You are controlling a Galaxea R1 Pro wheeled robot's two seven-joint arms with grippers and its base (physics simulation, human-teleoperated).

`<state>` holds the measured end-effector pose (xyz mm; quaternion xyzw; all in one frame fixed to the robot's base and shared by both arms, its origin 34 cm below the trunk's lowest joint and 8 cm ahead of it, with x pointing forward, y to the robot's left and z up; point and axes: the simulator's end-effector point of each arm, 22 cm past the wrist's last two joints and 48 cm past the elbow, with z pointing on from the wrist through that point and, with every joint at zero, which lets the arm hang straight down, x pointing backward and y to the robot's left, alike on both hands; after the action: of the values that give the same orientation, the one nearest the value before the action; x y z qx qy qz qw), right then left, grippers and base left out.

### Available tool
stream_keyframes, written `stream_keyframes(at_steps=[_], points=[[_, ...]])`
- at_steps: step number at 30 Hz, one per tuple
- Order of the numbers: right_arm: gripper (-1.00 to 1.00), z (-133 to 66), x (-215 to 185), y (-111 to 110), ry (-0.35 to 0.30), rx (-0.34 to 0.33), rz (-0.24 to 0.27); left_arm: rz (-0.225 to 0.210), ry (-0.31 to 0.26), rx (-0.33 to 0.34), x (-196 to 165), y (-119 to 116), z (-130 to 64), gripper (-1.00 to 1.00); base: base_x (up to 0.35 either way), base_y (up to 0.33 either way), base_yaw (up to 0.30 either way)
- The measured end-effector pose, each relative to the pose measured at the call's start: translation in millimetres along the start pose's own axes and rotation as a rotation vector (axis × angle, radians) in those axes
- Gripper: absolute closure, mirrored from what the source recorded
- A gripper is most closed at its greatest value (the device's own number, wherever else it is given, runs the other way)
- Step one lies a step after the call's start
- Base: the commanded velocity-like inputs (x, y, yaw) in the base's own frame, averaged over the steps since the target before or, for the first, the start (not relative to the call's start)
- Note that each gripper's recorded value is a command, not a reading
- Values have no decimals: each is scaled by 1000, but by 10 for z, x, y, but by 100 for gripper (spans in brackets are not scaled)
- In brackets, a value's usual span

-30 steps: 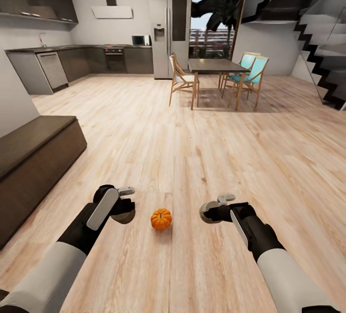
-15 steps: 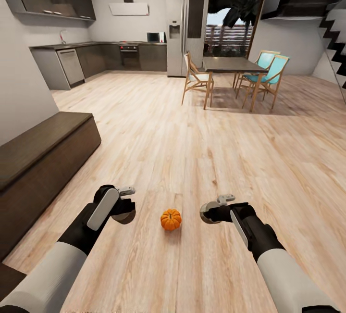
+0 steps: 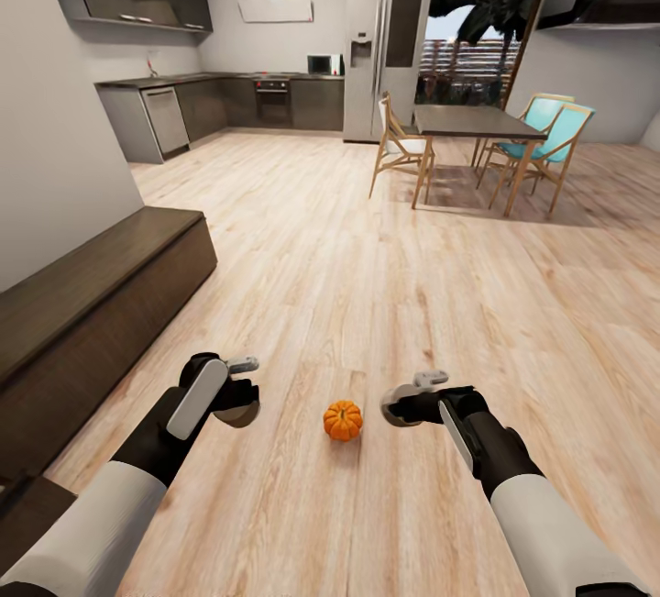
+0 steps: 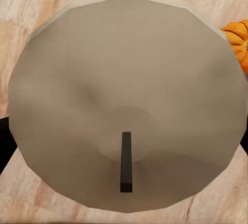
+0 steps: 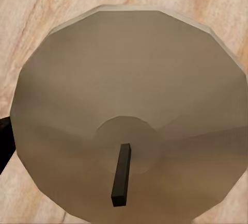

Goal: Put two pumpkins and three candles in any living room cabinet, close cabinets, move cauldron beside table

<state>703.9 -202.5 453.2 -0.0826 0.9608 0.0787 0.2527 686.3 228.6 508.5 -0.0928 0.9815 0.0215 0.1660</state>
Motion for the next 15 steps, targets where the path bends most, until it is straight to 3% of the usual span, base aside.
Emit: stream_keyframes(at_steps=[5,15], points=[[100,-53,-42,4,7,-1,2,0,7,0,-35,-5,-60,100,0,0,170],[100,-190,-135,21,17,-2,1,1,11,-4,-132,-1,-230,100,0,0,11]])
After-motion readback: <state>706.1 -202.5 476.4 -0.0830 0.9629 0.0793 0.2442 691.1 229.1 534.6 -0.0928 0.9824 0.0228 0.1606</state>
